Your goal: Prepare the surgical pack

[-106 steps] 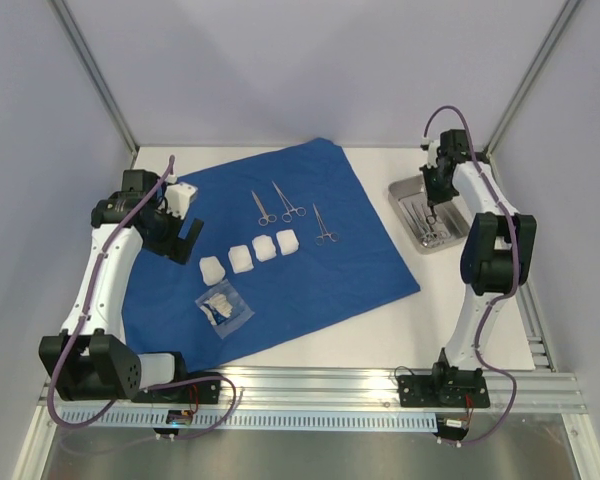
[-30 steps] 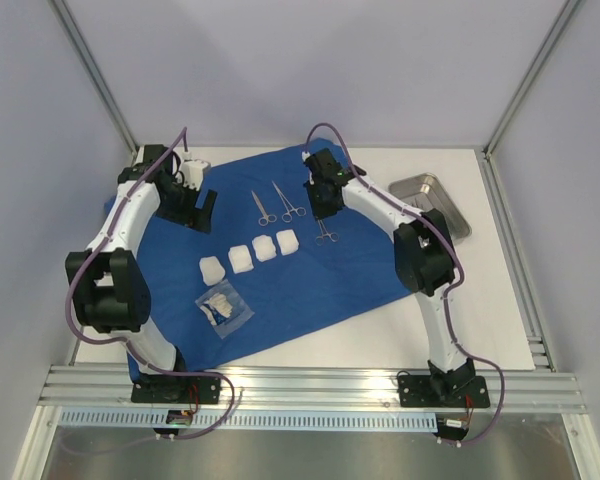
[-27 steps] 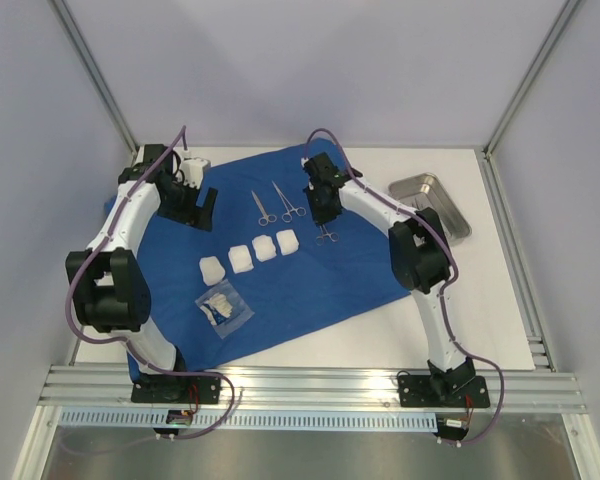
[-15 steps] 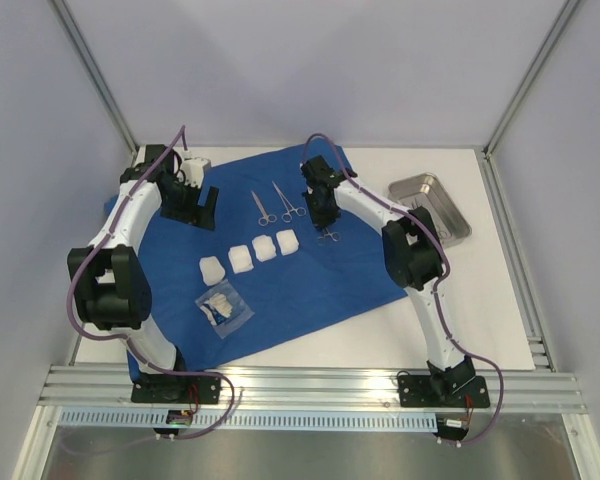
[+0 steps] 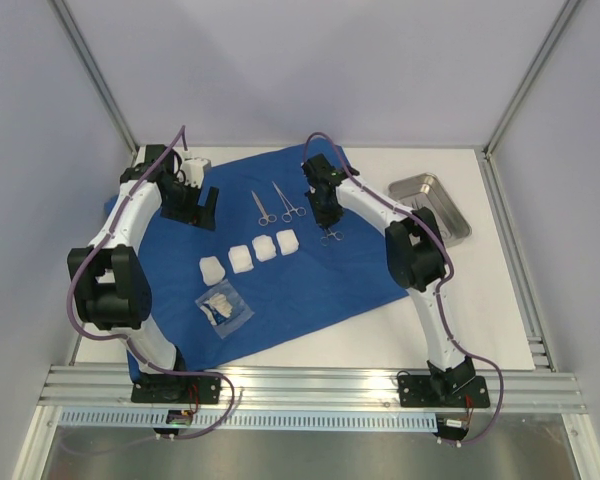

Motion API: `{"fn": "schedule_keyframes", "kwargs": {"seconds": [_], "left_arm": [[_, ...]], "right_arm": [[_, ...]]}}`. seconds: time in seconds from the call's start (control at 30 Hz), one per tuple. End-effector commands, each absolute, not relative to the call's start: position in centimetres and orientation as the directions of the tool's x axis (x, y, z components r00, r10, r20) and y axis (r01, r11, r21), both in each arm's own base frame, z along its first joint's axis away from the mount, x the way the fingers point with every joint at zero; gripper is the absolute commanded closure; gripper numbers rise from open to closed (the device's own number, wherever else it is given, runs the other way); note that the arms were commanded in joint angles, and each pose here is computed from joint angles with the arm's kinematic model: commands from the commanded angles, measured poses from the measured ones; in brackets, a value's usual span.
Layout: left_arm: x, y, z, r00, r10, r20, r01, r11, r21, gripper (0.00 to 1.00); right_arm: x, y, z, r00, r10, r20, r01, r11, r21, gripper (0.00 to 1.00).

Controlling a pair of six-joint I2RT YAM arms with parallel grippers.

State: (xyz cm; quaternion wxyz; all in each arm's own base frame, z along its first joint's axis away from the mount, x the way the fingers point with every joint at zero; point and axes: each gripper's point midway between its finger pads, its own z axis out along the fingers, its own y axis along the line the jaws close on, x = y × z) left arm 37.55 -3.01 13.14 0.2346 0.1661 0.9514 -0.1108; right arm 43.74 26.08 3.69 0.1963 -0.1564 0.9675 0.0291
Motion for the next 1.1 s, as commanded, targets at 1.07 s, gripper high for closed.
{"fn": "schedule_keyframes", "kwargs": {"seconds": [1.07], "left_arm": [[38.5,-2.2,15.1,-0.808,0.282,-0.517,0.368,0.927,-0.069,0.03]], "right_arm": [[43.9,25.9,1.5,-0.875,-0.343,-0.341,-0.35,0.936,-0.045,1.0]]}}
